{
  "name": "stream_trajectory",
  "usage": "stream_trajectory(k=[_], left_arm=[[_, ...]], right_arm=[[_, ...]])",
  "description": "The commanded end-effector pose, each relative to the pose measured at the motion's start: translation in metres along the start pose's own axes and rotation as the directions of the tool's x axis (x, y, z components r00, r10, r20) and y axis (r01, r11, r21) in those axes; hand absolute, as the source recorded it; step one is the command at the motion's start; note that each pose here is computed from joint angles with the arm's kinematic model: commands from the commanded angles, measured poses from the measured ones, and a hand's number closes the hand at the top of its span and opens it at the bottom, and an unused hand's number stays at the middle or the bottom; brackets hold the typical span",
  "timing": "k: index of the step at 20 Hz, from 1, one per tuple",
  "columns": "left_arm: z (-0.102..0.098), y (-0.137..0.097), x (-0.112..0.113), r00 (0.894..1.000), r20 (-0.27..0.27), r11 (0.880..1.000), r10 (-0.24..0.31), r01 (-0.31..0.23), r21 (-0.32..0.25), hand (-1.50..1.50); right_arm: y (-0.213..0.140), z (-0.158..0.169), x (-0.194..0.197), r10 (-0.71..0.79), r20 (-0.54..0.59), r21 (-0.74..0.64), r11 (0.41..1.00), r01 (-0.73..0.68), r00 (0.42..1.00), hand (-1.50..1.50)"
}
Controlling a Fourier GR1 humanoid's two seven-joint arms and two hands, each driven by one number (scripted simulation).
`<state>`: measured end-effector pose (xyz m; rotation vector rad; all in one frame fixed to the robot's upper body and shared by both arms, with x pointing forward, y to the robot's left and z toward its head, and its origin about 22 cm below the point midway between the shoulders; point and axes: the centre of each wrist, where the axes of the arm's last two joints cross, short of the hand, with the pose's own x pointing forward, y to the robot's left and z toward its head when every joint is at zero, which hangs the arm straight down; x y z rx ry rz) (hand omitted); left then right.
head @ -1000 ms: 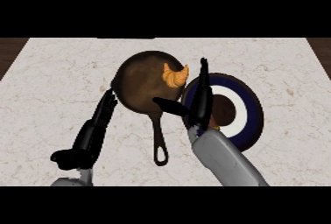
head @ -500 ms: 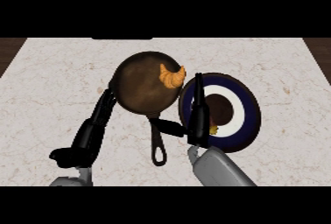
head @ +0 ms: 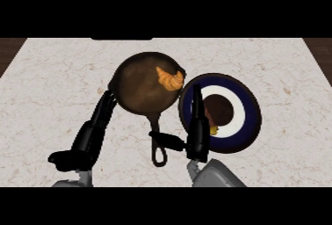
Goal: Pick the croissant from the plate and place it in the pan
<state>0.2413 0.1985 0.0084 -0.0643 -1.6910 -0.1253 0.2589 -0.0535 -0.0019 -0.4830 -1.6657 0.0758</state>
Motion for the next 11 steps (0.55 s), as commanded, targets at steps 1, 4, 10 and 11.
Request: stream_trajectory(k=[1, 4, 10, 11], left_arm=[[0.007, 0.014, -0.007, 1.0, -0.002, 1.0, -0.024, 0.024, 0.014, 0.0], [-0.006, 0.008, -0.008, 1.0, 0.014, 1.0, -0.008, 0.008, 0.005, 0.0], [0.001, 0.002, -0.007, 1.0, -0.003, 1.0, 0.009, -0.009, -0.027, 0.0], [-0.007, 0.008, 0.003, 1.0, 0.02, 1.0, -0.005, 0.005, -0.003, 0.0]], right_arm=[[-0.008, -0.002, -0.003, 0.029, -0.026, -0.021, 0.999, -0.029, 0.999, -1.5], [-0.007, 0.0, -0.001, 0.043, -0.024, -0.023, 0.999, -0.044, 0.999, -1.5], [-0.001, 0.001, -0.009, 0.124, -0.006, -0.066, 0.99, -0.124, 0.992, -1.5], [-0.001, -0.007, 0.001, 0.152, 0.032, -0.064, 0.987, -0.15, 0.988, -1.5]])
